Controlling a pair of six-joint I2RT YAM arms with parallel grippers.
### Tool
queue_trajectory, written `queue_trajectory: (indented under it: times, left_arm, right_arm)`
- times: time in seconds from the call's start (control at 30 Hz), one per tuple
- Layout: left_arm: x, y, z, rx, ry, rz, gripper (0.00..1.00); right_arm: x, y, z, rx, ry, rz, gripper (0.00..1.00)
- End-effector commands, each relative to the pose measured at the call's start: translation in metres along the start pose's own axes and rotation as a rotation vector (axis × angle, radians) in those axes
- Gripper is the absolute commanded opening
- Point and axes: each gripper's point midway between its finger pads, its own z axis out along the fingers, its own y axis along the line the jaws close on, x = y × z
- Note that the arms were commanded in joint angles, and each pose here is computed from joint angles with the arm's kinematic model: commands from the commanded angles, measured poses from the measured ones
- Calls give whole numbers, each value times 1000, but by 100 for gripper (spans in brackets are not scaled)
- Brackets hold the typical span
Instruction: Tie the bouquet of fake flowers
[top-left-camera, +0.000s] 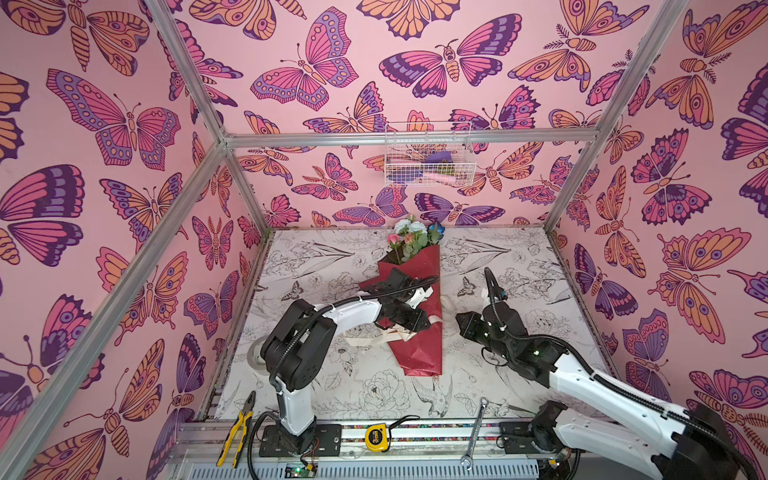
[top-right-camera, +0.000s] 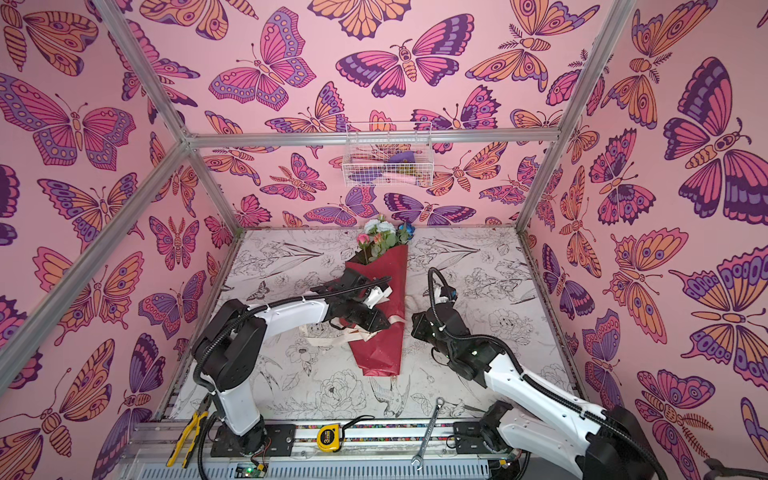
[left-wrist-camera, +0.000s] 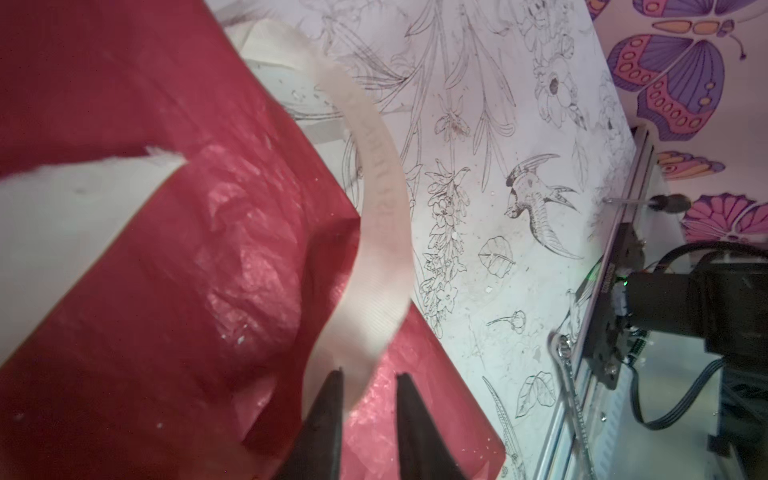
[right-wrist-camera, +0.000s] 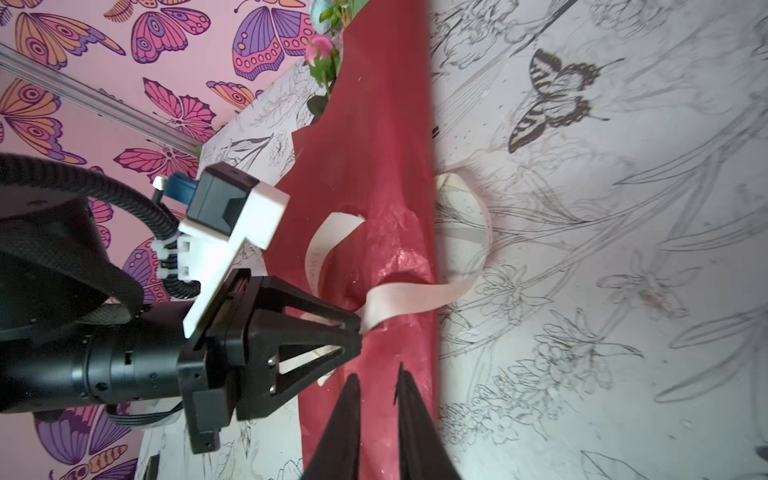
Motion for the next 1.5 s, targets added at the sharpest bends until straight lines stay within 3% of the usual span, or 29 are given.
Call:
queue_trajectory:
  times: [0.0,0.1,0.33,0.53,0.73,0.97,1.47]
  left_arm:
    - [-1,-4,-15,-24,-30,-4,59]
    - [-8,-12,-40,-53,-94,8,74]
    - [1,-4,-90,-127,-213,-113,77]
    - [46,59,-127,-302,-326,-491,75]
    - [86,106,-163,-461,-443,-658,74]
    - [104,140,-173,-570,-459,-747,72]
    - [114,172,-155,-597,-401,-821,64]
  right_arm:
    - [-12,-7,-12,99,-14,-57,20]
    - [-16,-4,-14,140,12,-92,20]
    - [-9,24,-4,206,82,-231,24]
    - [16,62,21,273,209,-408,36]
    - [47,89,59,324,332,-513,39]
    - [75,105,100,318,411,-541,41]
    - [99,102,151,351,449,-565,38]
